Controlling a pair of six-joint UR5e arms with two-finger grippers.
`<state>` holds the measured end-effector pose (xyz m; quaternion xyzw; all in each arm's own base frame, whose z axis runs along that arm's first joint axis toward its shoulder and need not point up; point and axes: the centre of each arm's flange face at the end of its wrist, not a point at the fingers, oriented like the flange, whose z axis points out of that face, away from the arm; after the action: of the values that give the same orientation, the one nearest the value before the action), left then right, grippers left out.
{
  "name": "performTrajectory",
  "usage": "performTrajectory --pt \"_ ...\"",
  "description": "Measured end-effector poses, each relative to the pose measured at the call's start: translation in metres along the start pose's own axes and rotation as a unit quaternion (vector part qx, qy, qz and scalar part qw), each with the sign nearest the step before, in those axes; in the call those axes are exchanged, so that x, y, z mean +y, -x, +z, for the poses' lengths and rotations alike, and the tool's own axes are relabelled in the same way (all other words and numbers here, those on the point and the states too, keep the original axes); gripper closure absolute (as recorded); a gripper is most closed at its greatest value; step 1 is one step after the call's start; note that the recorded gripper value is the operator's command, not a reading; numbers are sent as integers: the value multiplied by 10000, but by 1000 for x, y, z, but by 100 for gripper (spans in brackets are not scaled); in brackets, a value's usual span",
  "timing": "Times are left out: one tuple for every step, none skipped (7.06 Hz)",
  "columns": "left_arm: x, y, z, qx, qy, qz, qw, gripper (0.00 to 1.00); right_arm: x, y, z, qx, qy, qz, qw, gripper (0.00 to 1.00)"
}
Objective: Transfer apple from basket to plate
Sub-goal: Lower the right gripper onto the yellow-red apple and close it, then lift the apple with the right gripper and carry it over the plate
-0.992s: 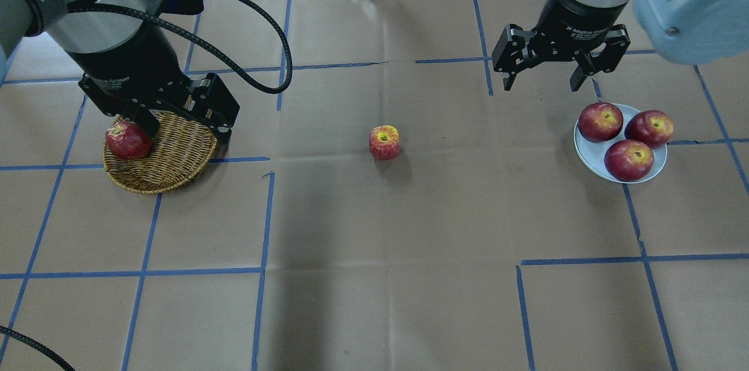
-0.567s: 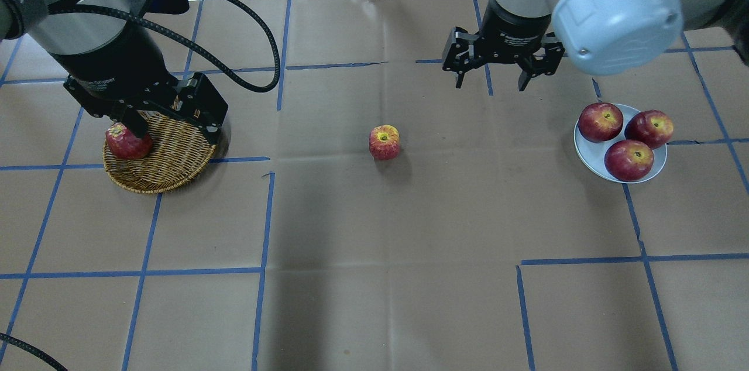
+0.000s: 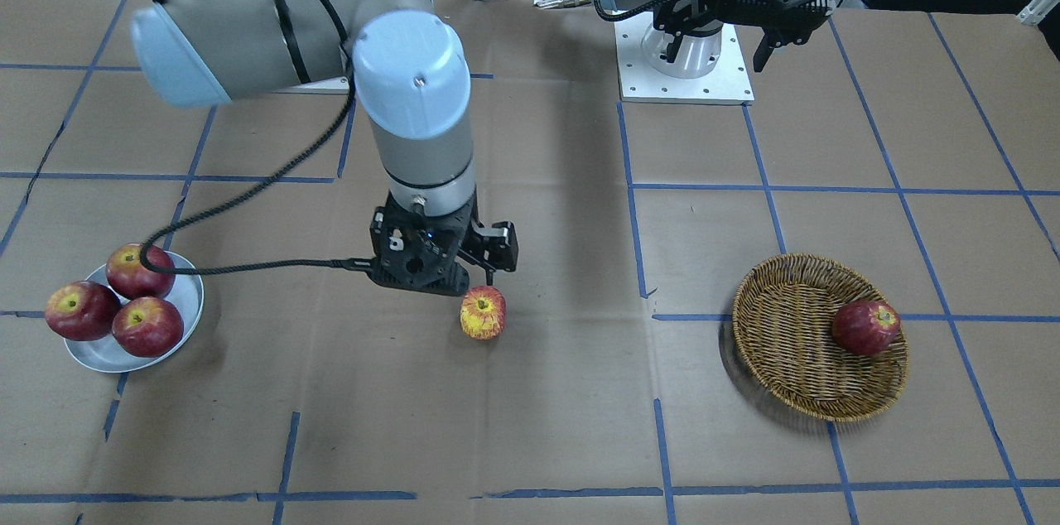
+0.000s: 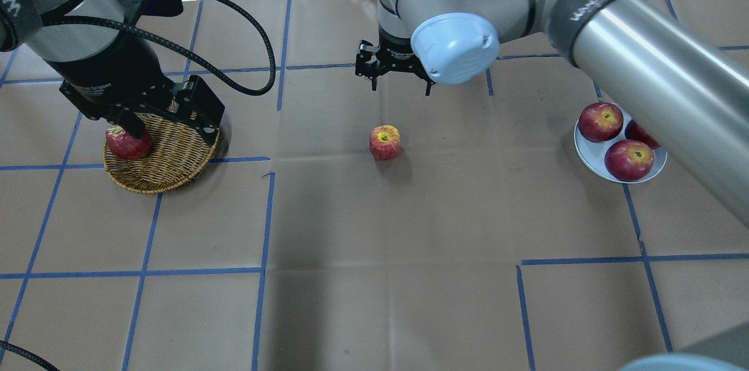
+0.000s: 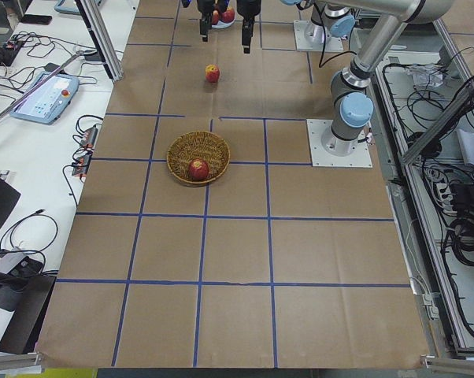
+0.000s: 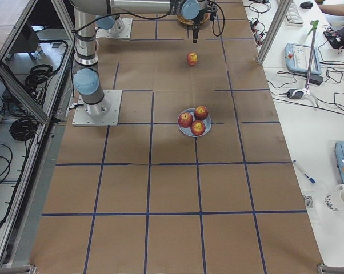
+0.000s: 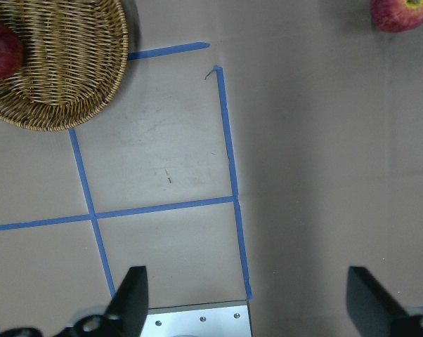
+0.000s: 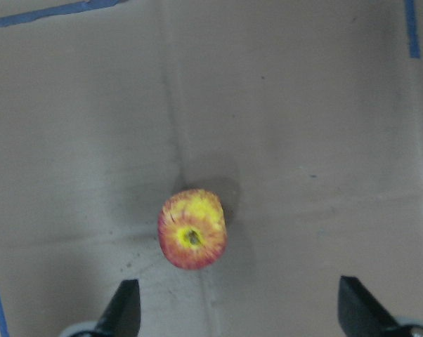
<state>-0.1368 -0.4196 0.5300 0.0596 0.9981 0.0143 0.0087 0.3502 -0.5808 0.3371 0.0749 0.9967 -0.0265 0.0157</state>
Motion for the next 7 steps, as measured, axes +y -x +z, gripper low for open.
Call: performTrajectory --pt "-2 1 -1 -8 -74 -10 10000 1 -4 16 37 -7 -24 -26 10000 0" --pt "-3 1 -1 -11 -104 -18 9999 1 -3 24 70 7 2 -65 10000 0" --pt "-3 1 -1 -12 -112 -20 9999 1 1 24 98 25 36 -94 9999 0" --pt "-2 1 -1 -12 -114 -22 9999 1 6 22 116 34 49 -112 9999 0" --pt "-2 1 -1 -14 -112 -26 9999 1 11 19 127 52 74 -127 9999 0" --pt "-2 1 0 -17 -108 -25 9999 1 16 17 135 86 131 -139 9998 3" --pt "-2 1 0 -18 -105 -23 9999 1 21 13 144 126 208 -143 9996 22"
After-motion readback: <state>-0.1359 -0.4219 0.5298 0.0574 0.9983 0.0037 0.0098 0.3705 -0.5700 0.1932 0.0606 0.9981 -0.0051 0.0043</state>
